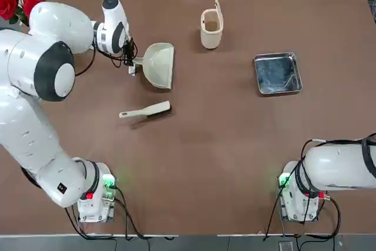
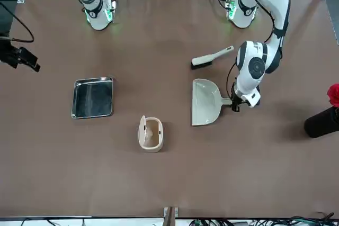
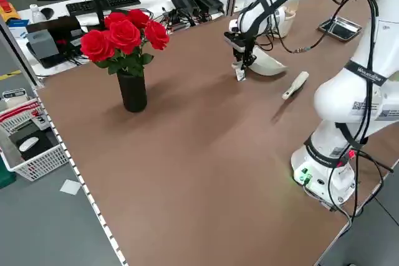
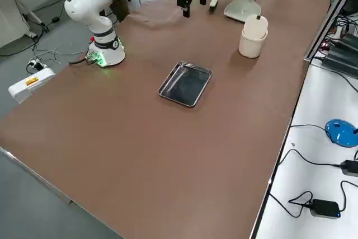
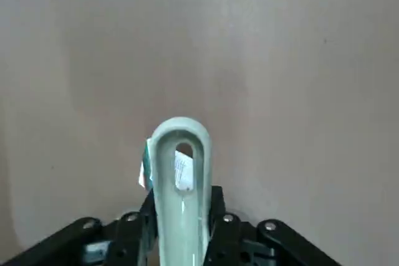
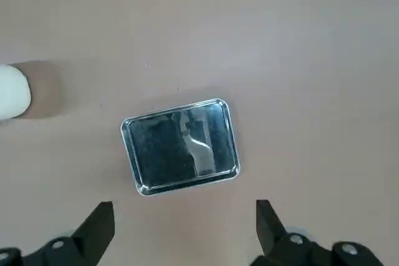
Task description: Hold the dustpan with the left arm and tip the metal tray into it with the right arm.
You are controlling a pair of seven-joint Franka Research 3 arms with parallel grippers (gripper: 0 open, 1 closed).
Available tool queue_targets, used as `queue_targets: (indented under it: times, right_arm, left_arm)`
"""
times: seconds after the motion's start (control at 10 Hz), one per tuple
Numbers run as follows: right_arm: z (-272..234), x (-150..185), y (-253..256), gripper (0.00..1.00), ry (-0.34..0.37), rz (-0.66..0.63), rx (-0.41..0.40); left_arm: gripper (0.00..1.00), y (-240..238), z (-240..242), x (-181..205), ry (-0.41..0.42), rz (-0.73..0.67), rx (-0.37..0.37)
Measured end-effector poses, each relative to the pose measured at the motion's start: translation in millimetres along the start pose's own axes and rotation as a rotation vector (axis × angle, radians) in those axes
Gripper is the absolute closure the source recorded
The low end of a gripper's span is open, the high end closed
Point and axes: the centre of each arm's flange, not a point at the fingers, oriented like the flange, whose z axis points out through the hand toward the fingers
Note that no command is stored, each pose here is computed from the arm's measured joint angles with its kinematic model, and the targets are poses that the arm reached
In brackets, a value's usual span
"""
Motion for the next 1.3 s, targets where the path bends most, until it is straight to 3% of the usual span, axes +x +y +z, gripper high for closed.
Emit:
queue_targets:
  times: [0.1, 0.5, 0.7, 1.0, 1.3]
  right_arm:
    - [0.5, -0.8, -1.3, 0.0, -0.006, -0.002, 0.0]
    - [-1.0, -0.9, -1.7, 0.0, -0.004, -0.002, 0.004]
    - [-2.3, -0.8, -1.2, 0.0, -0.002, -0.001, 0.005]
    - [-2.3, -0.7, 0.3, 0.0, -0.002, 0.001, 0.005]
    - [-2.3, -1.1, -0.2, 0.0, -0.004, 0.0, 0.004]
  left_arm:
    - [0.59, 3.5, -1.9, -2.9, -0.001, -0.013, -0.007]
    - [0.04, 22.0, -25.6, -6.1, -0.012, -0.05, 0.001]
    - [0.0, 37.1, -58.7, 4.6, -0.034, -0.07, -0.008]
    - [0.0, 49.0, -117.0, 10.4, -0.056, 0.042, 0.046]
    - [0.0, 52.6, -182.9, 57.7, 0.003, 0.21, -0.023]
